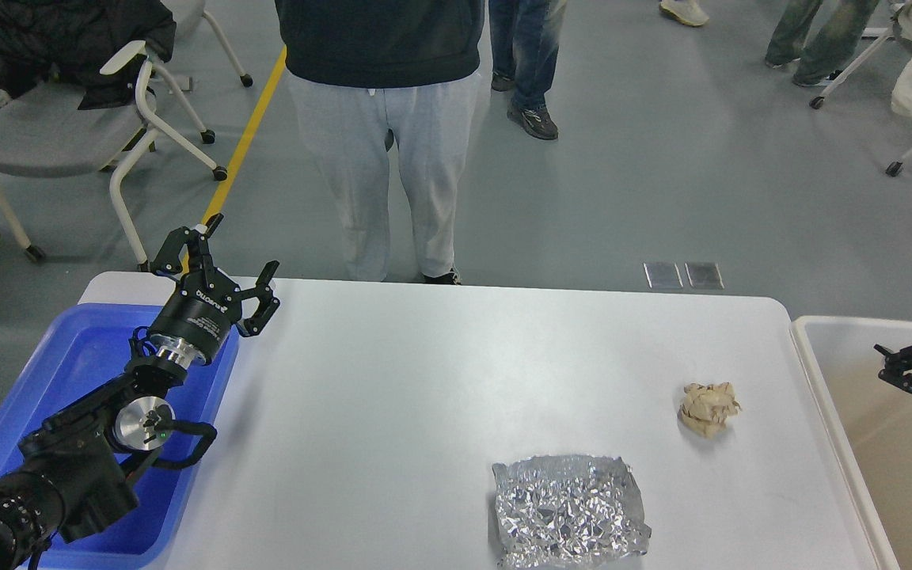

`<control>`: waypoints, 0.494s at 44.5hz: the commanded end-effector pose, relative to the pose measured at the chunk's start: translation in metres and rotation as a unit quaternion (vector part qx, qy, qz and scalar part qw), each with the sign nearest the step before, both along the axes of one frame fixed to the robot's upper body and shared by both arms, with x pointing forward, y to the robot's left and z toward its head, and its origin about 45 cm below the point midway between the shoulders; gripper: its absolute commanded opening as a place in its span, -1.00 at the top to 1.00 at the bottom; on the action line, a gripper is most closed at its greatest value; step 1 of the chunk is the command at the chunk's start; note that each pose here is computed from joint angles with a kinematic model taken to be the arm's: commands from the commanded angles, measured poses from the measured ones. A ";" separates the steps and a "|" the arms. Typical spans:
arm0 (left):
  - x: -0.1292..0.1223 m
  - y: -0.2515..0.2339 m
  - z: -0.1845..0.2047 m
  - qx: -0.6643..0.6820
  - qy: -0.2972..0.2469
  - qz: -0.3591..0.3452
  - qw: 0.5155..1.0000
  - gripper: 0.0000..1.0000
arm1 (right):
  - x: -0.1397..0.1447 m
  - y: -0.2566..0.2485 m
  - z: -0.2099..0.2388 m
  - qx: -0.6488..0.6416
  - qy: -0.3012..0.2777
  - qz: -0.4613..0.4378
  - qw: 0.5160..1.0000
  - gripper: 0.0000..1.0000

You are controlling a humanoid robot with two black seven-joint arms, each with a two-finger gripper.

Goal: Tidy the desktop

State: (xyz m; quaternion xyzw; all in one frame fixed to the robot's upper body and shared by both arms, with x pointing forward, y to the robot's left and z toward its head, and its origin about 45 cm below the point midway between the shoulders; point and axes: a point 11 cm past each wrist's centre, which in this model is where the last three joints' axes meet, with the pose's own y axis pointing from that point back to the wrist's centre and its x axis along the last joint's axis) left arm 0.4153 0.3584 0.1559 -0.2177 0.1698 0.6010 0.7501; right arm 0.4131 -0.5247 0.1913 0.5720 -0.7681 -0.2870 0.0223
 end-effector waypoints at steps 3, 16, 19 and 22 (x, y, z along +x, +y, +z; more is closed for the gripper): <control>0.000 0.000 0.000 0.000 0.000 0.000 1.000 -1.00 | 0.048 0.093 0.068 0.117 -0.130 0.107 0.979 -1.00; 0.000 0.000 0.000 0.000 0.000 0.000 1.000 -1.00 | 0.069 0.182 0.058 0.227 -0.163 0.143 0.949 -1.00; 0.000 0.000 0.000 0.000 0.000 0.000 1.000 -1.00 | 0.070 0.198 0.051 0.241 -0.158 0.151 0.946 -1.00; 0.000 0.000 0.000 0.000 0.000 0.000 1.000 -1.00 | 0.068 0.213 0.043 0.253 -0.152 0.160 0.942 -1.00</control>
